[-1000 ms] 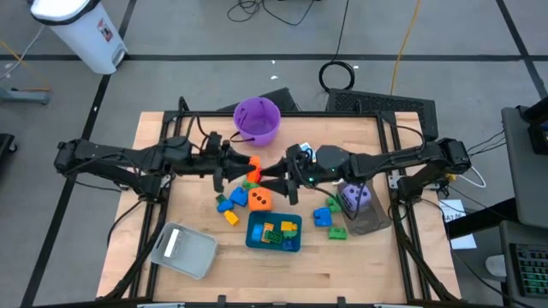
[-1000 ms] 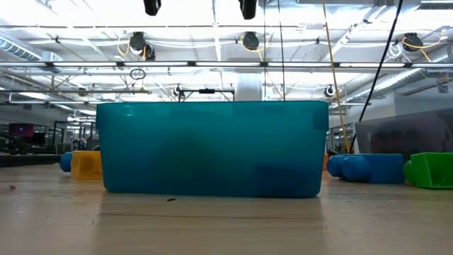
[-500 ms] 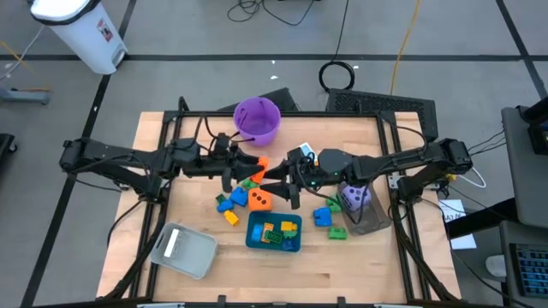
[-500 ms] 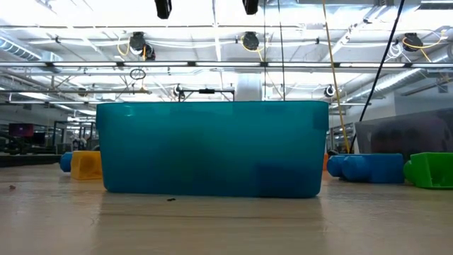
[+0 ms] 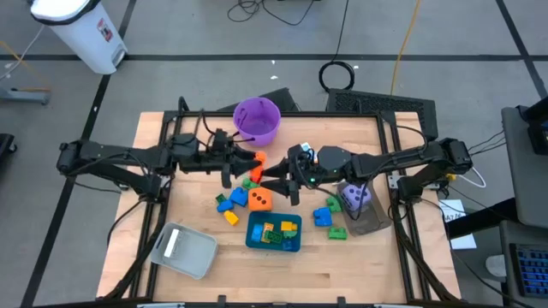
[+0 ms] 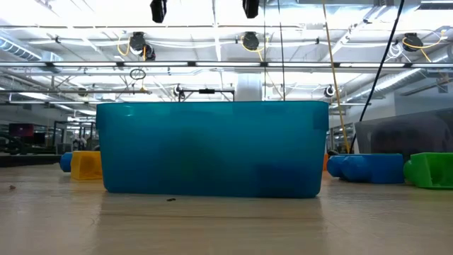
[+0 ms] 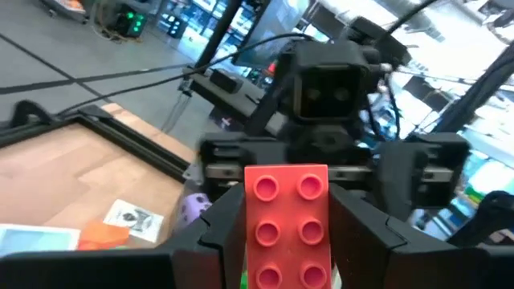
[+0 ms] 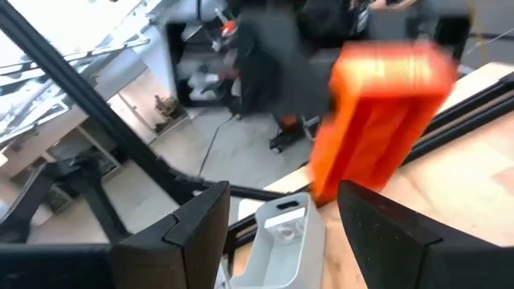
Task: Pick & Place Toys
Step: Put the orange game piece into the blue bin
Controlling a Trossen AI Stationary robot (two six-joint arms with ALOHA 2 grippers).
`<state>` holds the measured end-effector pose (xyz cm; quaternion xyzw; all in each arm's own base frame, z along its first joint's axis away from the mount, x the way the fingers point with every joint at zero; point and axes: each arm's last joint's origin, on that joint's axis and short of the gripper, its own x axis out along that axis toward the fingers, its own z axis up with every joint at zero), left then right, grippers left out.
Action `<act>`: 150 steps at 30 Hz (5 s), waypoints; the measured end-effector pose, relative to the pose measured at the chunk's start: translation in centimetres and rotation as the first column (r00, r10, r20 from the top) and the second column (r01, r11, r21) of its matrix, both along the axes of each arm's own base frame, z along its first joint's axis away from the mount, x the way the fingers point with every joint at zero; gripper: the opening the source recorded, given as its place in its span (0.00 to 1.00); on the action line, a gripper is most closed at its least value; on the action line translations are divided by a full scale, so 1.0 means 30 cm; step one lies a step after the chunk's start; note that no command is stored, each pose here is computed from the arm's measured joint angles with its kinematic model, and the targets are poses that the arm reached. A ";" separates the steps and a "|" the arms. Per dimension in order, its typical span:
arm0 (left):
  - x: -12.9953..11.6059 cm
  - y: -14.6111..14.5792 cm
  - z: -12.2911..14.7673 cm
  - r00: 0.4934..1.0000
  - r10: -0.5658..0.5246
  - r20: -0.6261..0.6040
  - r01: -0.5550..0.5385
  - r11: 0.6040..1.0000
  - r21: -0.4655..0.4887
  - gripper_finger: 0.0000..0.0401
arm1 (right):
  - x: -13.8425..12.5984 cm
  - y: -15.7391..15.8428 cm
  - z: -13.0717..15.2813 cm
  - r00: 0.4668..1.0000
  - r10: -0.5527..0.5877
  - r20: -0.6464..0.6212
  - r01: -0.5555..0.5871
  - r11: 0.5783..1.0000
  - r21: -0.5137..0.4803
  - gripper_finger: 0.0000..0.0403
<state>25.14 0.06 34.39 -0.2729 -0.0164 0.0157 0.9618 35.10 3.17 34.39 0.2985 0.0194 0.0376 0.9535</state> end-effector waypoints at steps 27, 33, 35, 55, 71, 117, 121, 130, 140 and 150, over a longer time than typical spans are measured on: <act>0.022 -0.007 0.045 0.981 0.009 0.195 -0.002 0.999 -0.038 0.36 | 0.001 -0.015 0.001 1.000 -0.028 0.004 0.028 0.999 -0.018 0.56; 0.062 -0.010 0.020 0.980 -0.004 0.200 0.016 0.998 -0.061 0.36 | 0.001 -0.014 0.012 0.999 -0.026 0.040 0.027 0.999 -0.017 0.56; 0.071 -0.015 0.013 0.980 -0.015 0.198 0.028 0.998 -0.062 0.36 | 0.001 -0.014 0.015 0.998 -0.026 0.049 0.027 0.999 -0.017 0.56; 0.095 -0.046 -0.006 0.977 -0.066 0.203 0.078 0.995 -0.054 0.36 | -0.001 -0.015 0.032 0.994 -0.029 0.102 0.033 0.998 -0.045 0.41; 0.069 -0.006 0.044 0.944 -0.052 0.325 0.101 0.986 -0.136 0.95 | -0.006 -0.004 0.032 0.996 0.038 0.086 -0.035 0.999 -0.040 0.34; -0.148 -0.221 0.183 0.815 -0.353 0.460 0.428 0.901 -0.067 0.91 | 0.076 0.307 -0.551 0.694 0.147 -0.705 -0.168 0.985 0.040 0.48; -0.162 -0.259 0.183 0.819 -0.350 0.454 0.422 0.904 -0.066 0.91 | 0.114 0.279 -0.479 0.813 0.160 -0.559 -0.139 0.987 0.080 0.51; -0.169 -0.337 0.104 0.945 -0.258 0.200 0.277 0.958 -0.072 0.91 | 0.179 0.209 -0.352 0.967 0.153 -0.206 -0.086 0.949 0.302 0.55; -0.170 -0.355 0.047 0.968 -0.248 0.028 0.249 0.963 -0.103 0.91 | 0.119 0.085 -0.231 0.920 0.319 -0.228 -0.249 0.924 0.289 0.53; -0.150 -0.315 0.035 0.983 -0.183 -0.010 0.182 0.982 -0.054 0.91 | -0.169 -0.107 -0.161 0.672 -0.303 -0.676 0.183 0.952 -0.244 0.53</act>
